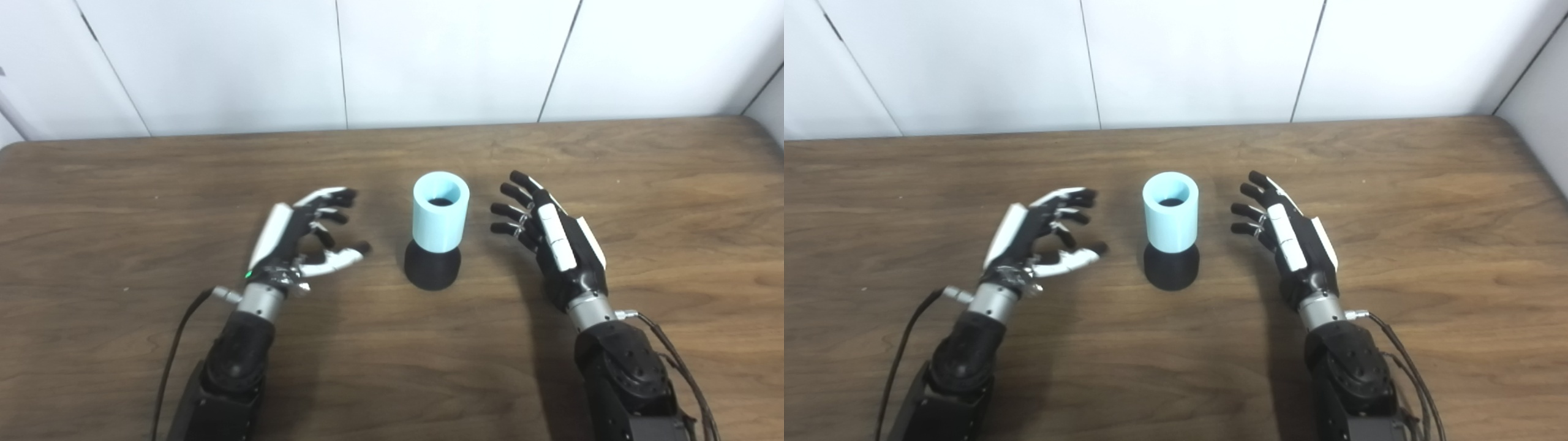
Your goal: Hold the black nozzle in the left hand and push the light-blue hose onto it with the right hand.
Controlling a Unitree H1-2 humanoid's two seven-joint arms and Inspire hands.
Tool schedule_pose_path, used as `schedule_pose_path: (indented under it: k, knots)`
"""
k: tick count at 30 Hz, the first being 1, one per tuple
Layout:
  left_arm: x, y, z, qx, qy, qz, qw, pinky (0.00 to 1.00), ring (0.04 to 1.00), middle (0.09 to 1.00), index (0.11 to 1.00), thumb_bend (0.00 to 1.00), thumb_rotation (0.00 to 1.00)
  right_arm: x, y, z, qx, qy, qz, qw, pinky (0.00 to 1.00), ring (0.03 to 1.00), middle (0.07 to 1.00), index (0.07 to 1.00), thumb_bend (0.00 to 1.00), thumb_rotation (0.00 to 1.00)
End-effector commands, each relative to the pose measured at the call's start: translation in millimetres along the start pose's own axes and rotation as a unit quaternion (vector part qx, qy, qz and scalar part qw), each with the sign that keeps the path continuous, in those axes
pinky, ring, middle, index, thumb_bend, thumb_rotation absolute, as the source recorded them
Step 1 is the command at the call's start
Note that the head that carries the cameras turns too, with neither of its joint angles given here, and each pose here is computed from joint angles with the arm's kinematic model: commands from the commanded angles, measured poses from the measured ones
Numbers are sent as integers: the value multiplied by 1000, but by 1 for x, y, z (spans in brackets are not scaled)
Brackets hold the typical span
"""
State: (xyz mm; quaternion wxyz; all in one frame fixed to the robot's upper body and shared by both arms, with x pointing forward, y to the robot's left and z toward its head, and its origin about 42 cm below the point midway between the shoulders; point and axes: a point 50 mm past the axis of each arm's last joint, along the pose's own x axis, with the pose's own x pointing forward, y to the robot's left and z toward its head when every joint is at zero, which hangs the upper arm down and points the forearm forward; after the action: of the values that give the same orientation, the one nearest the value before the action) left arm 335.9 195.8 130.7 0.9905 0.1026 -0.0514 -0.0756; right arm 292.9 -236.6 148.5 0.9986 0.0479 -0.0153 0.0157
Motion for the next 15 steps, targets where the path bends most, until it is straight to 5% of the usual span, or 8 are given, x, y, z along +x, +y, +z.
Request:
schedule_pose_path:
  k: [1,5,15]
  knots:
    - [4,6,16,-109,-19,10,994,491,591,664,668,549,3,4,0,12,9,-44,3,999,637,744,840,849,632,787]
    - [2,10,14,-233,-17,-2,972,468,578,674,671,590,119,4,-1,10,10,-49,3,999,625,732,826,834,627,760]
    - [-5,22,8,-270,-16,-13,963,505,623,707,692,669,152,3,-2,3,16,-53,-1,998,577,703,808,817,604,683]
